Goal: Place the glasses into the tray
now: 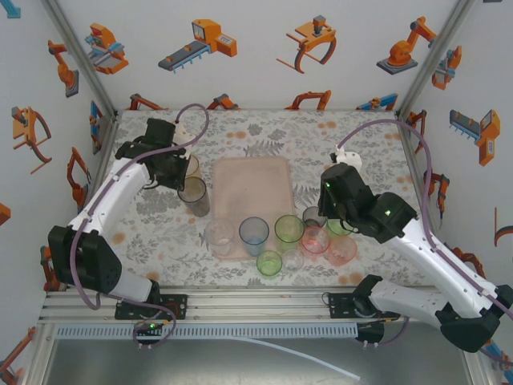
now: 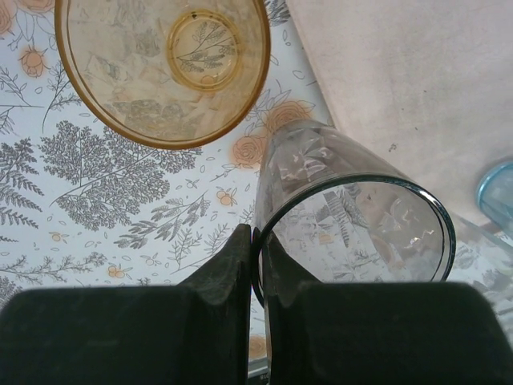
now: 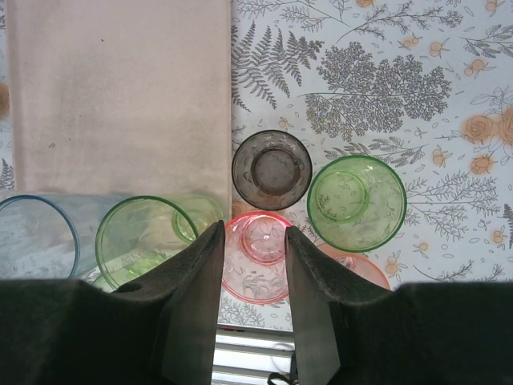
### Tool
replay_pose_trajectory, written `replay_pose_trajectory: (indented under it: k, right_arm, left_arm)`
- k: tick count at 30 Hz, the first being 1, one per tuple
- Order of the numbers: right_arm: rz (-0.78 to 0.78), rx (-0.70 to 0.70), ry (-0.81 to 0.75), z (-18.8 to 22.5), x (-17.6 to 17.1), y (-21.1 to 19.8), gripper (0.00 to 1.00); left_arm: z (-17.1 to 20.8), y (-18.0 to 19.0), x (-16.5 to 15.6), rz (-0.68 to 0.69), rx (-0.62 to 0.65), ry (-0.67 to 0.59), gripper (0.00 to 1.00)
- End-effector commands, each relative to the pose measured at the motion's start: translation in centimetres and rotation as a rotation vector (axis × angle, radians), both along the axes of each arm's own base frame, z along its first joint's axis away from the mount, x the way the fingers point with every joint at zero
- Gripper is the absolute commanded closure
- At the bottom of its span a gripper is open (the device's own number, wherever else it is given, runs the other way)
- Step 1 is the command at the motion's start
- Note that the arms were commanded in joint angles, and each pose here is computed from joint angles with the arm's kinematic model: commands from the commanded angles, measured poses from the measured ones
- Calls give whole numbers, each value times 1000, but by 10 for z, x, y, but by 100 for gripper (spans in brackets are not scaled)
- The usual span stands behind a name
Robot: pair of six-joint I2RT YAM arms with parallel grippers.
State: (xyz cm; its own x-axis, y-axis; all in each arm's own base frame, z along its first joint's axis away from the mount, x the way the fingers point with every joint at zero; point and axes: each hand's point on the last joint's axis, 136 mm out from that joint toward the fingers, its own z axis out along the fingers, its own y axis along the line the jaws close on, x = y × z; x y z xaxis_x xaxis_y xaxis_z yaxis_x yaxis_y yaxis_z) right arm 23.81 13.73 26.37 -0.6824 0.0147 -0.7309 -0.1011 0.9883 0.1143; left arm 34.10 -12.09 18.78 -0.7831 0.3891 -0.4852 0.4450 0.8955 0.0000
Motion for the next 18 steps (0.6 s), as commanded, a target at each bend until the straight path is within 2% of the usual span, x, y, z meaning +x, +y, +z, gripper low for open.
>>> replay_pose_trajectory:
  k: [1, 18]
  right_arm:
    - [-11, 8, -24, 2, 3, -2, 63]
    - [-23, 19, -20, 2, 3, -3, 63]
  left_arm:
    - [30, -10, -10, -51, -34, -41, 86]
    - [41, -71, -31, -304, -26, -44, 85]
